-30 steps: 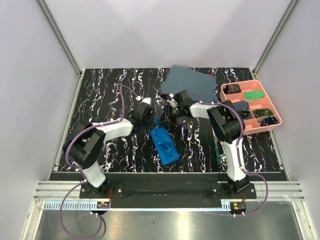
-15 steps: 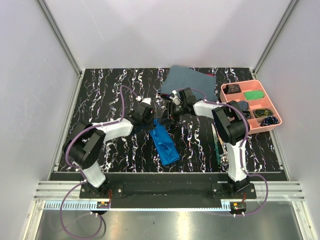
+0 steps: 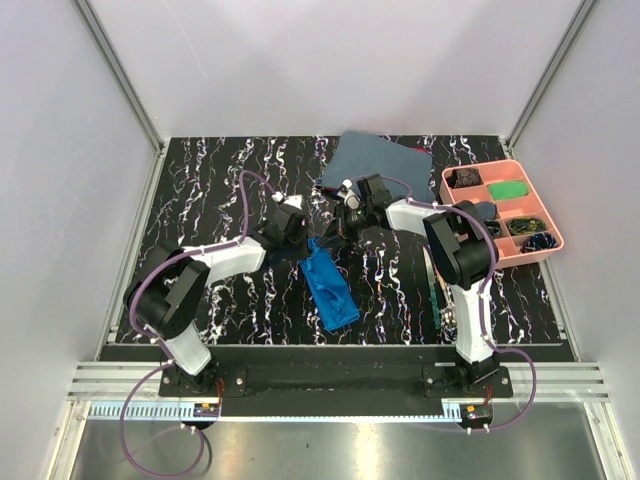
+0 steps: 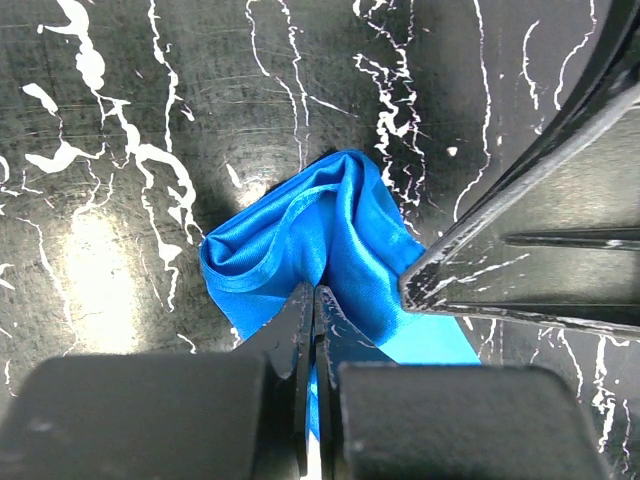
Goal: Fold the napkin into a case and place the utensils inside
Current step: Stuff the top corner of the smaller-rectangle-folded napkin at the center of the board.
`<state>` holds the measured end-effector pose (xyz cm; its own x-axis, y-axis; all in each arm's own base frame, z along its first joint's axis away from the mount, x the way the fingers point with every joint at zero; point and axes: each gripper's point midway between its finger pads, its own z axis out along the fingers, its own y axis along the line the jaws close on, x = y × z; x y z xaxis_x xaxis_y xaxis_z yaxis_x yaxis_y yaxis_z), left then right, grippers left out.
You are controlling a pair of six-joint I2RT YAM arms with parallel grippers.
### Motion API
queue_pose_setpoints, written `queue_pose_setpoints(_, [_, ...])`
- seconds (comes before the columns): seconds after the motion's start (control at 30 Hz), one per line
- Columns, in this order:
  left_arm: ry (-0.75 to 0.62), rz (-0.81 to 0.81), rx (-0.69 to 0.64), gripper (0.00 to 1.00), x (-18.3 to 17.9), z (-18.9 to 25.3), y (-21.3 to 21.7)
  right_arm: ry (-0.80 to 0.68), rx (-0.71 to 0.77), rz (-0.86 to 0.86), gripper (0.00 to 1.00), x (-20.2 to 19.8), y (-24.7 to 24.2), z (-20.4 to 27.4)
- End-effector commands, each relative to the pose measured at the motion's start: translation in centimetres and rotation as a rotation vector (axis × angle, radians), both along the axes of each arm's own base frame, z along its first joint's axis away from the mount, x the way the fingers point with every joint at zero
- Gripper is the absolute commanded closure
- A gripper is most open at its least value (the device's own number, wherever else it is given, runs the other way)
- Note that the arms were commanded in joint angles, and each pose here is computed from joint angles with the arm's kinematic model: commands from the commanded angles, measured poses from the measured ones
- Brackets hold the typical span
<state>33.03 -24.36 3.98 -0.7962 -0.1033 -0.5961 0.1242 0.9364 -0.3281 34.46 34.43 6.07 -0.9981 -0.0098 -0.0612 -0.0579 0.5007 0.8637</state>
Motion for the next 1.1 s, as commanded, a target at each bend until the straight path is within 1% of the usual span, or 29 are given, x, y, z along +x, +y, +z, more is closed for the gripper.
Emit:
queue_pose_setpoints(0.0, [-0.093,-0.012,-0.086,1.00,1.6,3.9,-1.4,0.004,0.055,0.037,0.93,-0.2,1.1,0.4])
queue_pose_setpoints(0.03, [-0.093,-0.011,-0.085,1.00,1.7,3.9,-1.4,0.013,0.054,0.041,0.95,-0.5,1.2,0.1])
queue_pose_setpoints(0.1, [-0.094,-0.012,-0.087,1.00,1.7,3.9,-1.5,0.013,0.053,0.041,0.95,-0.5,1.2,0.0])
queue_pose_setpoints(0.2, [-0.090,-0.013,-0.093,1.00,1.5,3.9,-1.5,0.010,0.048,0.041,0.98,-0.6,1.5,-0.1])
queue_pose_setpoints(0.27, [-0.112,-0.009,-0.112,1.00,1.6,4.3,-1.5,0.016,0.042,0.047,0.99,-0.9,2.0,-0.4])
queue_pose_setpoints(0.4, [-0.163,-0.019,-0.182,1.00,1.8,5.4,-2.2,0.042,0.053,0.048,1.00,-1.3,2.9,-1.2])
queue_pose_setpoints(0.47, [-0.150,-0.041,-0.216,1.00,1.3,5.4,-2.8,0.050,0.046,0.060,1.00,-1.8,3.7,-1.6])
queue_pose_setpoints(0.53, [-0.135,-0.027,-0.231,1.00,0.9,5.0,-2.6,0.058,0.028,0.051,1.00,-1.9,3.8,-2.3])
queue_pose_setpoints(0.57, [-0.141,-0.021,-0.236,1.00,0.9,5.0,-2.5,0.009,0.057,0.041,1.00,-1.1,4.3,-1.9])
queue_pose_setpoints(0.63, [-0.128,-0.016,-0.239,1.00,0.7,4.6,-2.5,0.035,0.085,0.013,1.00,-0.8,4.6,-2.3])
queue_pose_setpoints(0.67, [-0.100,0.012,-0.238,1.00,0.7,4.0,-2.2,0.035,0.097,0.015,1.00,-0.6,4.9,-2.3])
queue_pose_setpoints(0.73, [-0.086,0.015,-0.248,1.00,0.4,3.6,-1.7,0.056,0.113,0.025,1.00,-1.0,5.5,-2.6])
queue_pose_setpoints(0.77, [-0.102,0.008,-0.259,1.00,0.6,3.8,-1.7,0.058,0.112,0.024,1.00,-1.2,5.6,-2.5])
queue_pose_setpoints(0.83, [-0.090,-0.018,-0.250,1.00,0.2,3.7,-1.8,0.017,0.083,0.057,0.97,-0.8,5.1,-2.4])
queue_pose_setpoints(0.87, [-0.092,-0.021,-0.253,1.00,0.2,3.7,-1.6,0.039,0.024,0.054,0.97,-1.2,4.7,-3.3])
queue_pose_setpoints(0.9, [-0.085,-0.041,-0.279,1.00,0.0,3.8,-1.9,-0.014,0.011,0.093,0.98,-1.0,5.0,-2.9])
queue_pose_setpoints(0.93, [-0.075,-0.044,-0.304,1.00,-0.1,3.8,-2.1,-0.019,-0.004,0.107,0.97,-1.3,5.1,-3.0])
queue_pose_setpoints(1.07, [-0.050,-0.053,-0.327,1.00,-0.1,4.5,-2.4,-0.051,-0.024,0.105,0.98,-1.5,4.7,-3.4])
